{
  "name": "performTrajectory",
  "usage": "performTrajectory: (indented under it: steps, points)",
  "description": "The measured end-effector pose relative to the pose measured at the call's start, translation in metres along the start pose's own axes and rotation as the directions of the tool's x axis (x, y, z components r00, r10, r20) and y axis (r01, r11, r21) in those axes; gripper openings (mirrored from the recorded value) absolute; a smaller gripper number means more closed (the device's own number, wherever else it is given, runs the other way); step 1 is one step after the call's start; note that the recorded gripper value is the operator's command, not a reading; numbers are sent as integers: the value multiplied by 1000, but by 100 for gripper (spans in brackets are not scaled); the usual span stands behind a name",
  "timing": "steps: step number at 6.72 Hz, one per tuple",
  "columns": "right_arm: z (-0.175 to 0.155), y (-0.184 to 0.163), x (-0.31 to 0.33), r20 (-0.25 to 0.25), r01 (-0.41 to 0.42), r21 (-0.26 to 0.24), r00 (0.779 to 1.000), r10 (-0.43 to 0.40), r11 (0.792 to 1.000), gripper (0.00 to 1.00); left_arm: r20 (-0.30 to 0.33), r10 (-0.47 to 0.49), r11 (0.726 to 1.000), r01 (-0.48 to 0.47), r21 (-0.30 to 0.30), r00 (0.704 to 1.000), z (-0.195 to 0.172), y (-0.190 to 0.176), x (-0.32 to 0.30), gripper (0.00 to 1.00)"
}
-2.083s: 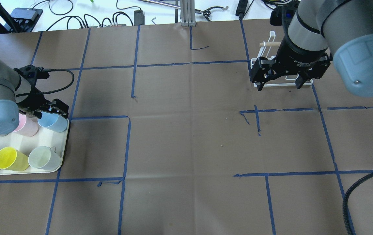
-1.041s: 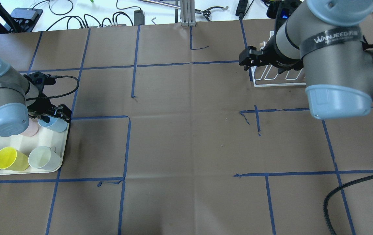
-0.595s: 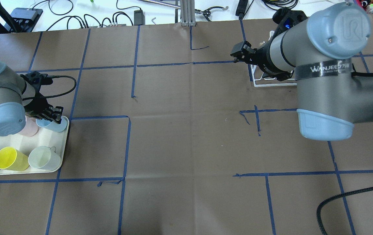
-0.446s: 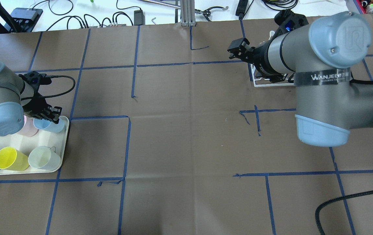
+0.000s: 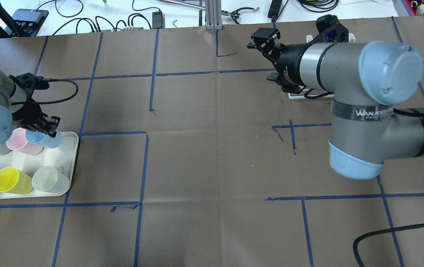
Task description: Transfer IKEA cup to right arm and place on rack
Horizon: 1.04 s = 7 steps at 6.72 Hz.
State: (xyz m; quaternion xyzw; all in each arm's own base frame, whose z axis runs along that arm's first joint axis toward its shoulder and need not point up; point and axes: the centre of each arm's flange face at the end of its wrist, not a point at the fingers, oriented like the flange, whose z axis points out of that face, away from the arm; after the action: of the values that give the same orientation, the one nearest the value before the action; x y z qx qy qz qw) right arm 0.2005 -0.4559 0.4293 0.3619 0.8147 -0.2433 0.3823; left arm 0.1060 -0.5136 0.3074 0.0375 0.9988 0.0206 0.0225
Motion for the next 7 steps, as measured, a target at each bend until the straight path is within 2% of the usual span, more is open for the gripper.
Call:
performTrajectory:
  steps: [2, 3, 4, 5, 6, 7]
  points:
    - [-7, 10, -14, 163, -84, -16, 983, 86, 996, 100, -23, 98, 994, -99, -41, 995, -99, -23, 43, 0]
    - [-6, 16, -17, 240, -98, -15, 966, 99, 995, 100, -36, 162, 986, -163, -33, 986, -133, -33, 80, 0]
    - [0, 23, -17, 281, -120, -26, 952, 123, 992, 100, -64, 205, 979, -205, -1, 977, -152, -37, 115, 0]
    - [4, 29, -14, 303, -155, -40, 939, 160, 987, 100, -127, 225, 974, -220, 51, 966, -164, -38, 140, 0]
    - [3, 33, -9, 326, -188, -47, 926, 193, 981, 100, -221, 240, 968, -217, 123, 945, -173, -38, 158, 0]
    - [3, 35, -3, 337, -213, -39, 917, 214, 976, 100, -316, 262, 957, -203, 208, 912, -182, -40, 172, 0]
